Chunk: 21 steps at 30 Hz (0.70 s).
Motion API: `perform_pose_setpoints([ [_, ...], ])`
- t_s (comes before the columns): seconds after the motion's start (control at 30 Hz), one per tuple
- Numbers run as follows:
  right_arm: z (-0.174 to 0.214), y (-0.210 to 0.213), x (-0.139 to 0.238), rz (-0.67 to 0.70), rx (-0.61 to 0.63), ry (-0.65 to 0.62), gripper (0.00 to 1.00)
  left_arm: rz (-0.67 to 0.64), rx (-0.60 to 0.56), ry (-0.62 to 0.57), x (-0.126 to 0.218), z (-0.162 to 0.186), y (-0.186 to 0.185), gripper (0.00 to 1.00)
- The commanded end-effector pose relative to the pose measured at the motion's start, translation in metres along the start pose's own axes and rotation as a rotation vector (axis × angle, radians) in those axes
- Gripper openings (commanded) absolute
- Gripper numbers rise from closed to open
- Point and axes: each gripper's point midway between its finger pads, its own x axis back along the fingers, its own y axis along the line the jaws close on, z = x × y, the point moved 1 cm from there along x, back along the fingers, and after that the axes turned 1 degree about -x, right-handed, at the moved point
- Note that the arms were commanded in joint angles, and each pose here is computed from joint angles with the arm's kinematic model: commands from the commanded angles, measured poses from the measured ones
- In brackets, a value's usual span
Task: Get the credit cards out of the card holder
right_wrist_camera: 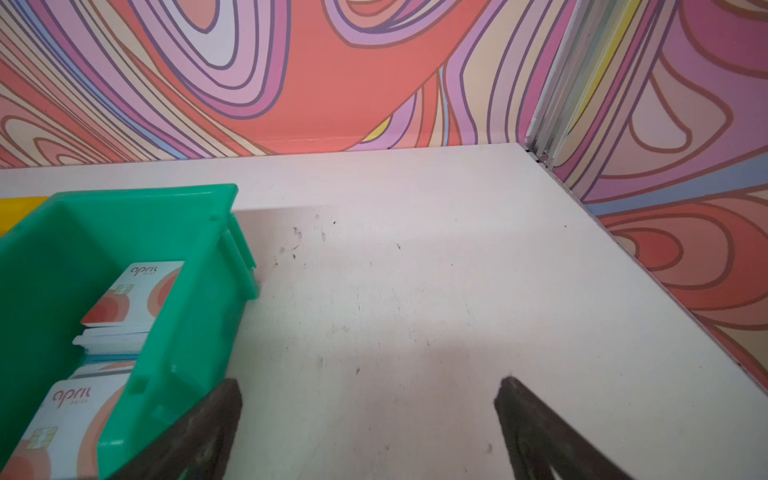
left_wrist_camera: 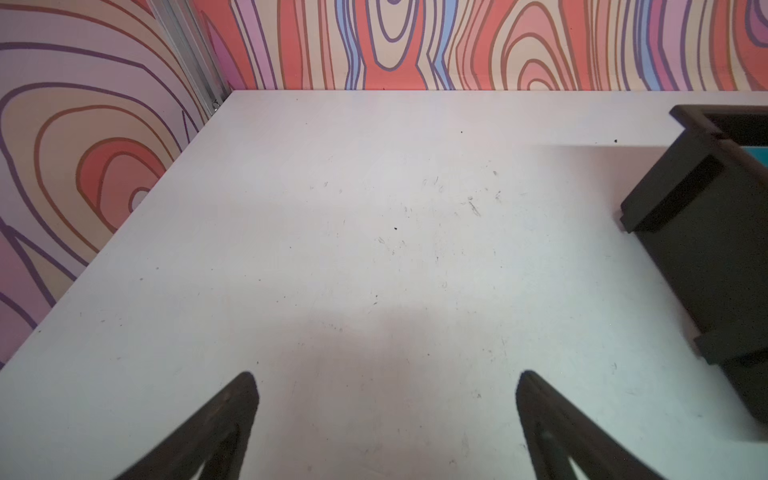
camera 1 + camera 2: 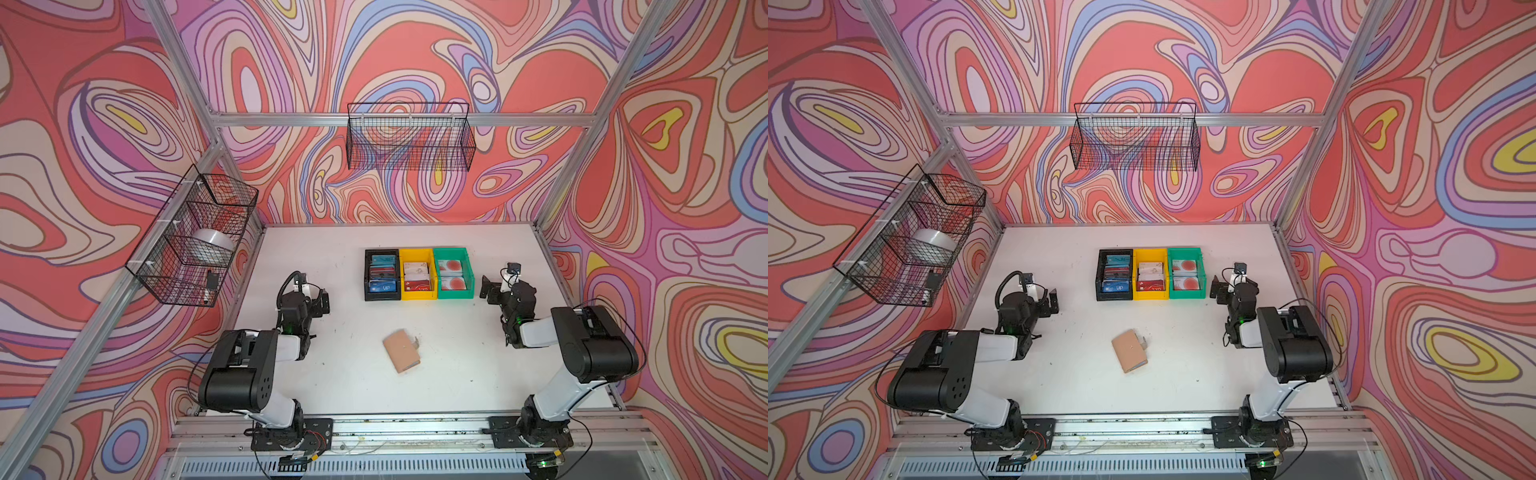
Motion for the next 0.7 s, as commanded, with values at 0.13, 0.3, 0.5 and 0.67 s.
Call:
perform_pose_setpoints([
  [0.13, -0.0011, 0.0002, -0.0020, 0.001, -0.002, 0.000, 0.98, 0.026, -0.012, -0.020, -0.0031, -0.0084, -0.0033, 1.00],
  [0.3, -0.0009, 0.0005, -0.0020, 0.000, -0.004, 0.001, 0.98, 0.025, -0.011, -0.020, -0.0031, -0.0082, -0.0028, 1.00],
  [0.5, -0.0010, 0.0002, -0.0019, 0.000, -0.004, 0.000, 0.98, 0.025, -0.011, -0.020, -0.0031, -0.0082, -0.0028, 0.99],
  [0.67, -0.0012, -0.0002, -0.0016, 0.004, -0.002, -0.002, 0.98, 0.026, -0.011, -0.020, -0.0030, -0.0082, -0.0031, 0.95],
])
